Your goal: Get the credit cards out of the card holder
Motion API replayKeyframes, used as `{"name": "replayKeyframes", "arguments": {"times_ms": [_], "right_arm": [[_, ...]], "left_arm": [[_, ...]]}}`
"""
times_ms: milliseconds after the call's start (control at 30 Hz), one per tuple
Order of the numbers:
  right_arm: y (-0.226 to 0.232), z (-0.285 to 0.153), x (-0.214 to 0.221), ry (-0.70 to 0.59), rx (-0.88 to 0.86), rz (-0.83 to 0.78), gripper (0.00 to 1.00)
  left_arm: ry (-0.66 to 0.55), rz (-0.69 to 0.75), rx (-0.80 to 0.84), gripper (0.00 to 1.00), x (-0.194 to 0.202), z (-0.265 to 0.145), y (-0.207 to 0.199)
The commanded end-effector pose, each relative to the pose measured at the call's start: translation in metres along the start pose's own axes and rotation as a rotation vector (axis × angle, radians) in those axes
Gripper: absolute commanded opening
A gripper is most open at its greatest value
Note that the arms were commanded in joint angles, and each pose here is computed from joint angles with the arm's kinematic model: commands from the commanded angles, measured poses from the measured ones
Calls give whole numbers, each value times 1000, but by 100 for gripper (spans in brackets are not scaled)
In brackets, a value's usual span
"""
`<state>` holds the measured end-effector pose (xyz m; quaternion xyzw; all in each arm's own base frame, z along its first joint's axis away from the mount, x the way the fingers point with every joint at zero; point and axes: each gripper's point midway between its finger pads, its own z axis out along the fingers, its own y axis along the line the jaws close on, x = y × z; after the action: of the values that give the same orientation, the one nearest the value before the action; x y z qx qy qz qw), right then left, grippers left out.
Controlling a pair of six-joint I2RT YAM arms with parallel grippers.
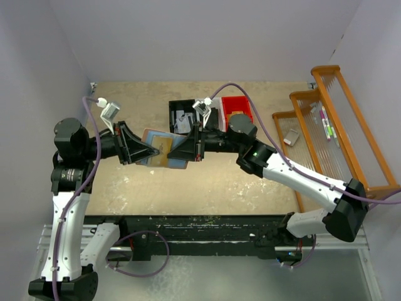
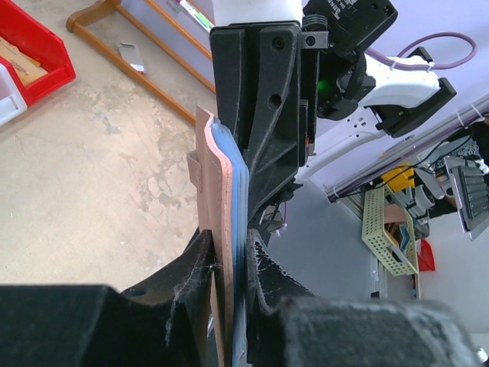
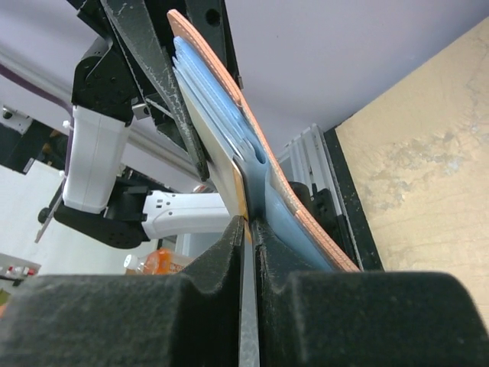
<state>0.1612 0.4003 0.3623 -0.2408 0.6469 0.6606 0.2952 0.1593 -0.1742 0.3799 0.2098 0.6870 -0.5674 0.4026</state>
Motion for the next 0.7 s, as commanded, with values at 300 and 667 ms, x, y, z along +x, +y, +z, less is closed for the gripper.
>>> {"name": "replayKeyframes", "arguments": {"times_ms": [300,667], "right_arm": [[45,-13,-26,-144,-101,-89,0],[30,-31,-15,-159,-68,-90,0]], "left_arm": [[57,46,80,30,-1,-1,-21],[46,35,115,29,-1,-3,-34]]}}
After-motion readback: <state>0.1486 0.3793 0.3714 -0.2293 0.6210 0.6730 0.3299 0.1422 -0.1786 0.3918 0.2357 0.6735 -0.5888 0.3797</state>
